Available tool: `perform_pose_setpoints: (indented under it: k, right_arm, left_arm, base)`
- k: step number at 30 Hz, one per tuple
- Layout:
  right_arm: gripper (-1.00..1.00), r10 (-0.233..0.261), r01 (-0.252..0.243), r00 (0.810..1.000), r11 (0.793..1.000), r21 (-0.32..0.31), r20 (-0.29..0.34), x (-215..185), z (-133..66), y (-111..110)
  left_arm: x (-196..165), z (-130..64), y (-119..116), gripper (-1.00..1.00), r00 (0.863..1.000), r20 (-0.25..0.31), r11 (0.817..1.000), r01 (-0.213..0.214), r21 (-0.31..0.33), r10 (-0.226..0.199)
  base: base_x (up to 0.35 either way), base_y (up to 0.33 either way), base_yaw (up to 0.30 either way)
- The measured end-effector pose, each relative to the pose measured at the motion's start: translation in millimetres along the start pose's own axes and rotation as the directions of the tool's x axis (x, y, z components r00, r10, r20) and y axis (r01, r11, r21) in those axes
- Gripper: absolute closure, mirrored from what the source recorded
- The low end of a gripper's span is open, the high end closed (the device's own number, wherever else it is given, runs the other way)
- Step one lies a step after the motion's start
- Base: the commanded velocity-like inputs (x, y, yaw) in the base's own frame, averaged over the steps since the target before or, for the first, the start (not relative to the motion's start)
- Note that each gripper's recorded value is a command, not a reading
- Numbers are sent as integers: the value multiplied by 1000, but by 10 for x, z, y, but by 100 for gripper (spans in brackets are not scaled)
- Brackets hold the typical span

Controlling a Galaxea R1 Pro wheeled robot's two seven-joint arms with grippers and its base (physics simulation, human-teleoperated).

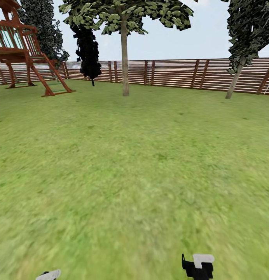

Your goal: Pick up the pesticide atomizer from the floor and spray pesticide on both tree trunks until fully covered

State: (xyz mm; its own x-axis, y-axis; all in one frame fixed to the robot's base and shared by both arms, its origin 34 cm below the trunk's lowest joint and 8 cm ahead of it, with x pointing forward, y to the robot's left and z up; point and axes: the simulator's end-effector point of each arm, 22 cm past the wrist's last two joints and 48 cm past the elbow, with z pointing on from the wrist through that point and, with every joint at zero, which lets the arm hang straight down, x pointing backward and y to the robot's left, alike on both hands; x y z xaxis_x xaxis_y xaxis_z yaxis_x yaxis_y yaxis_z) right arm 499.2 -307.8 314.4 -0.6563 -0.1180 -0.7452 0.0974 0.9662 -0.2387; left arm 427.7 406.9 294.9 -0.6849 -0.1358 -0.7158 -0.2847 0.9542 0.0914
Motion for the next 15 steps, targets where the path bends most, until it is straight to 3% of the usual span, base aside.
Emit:
perform_pose_setpoints:
  k: [15]
  right_arm:
    - [-100, -3, 3, 1000, 1000, -2, -1, 7, -3, 5]
  left_arm:
    - [-2, 1, 5, 100, 1000, 0, 1000, -2, 0, 2]
  base:
    - [338, 0, 0]
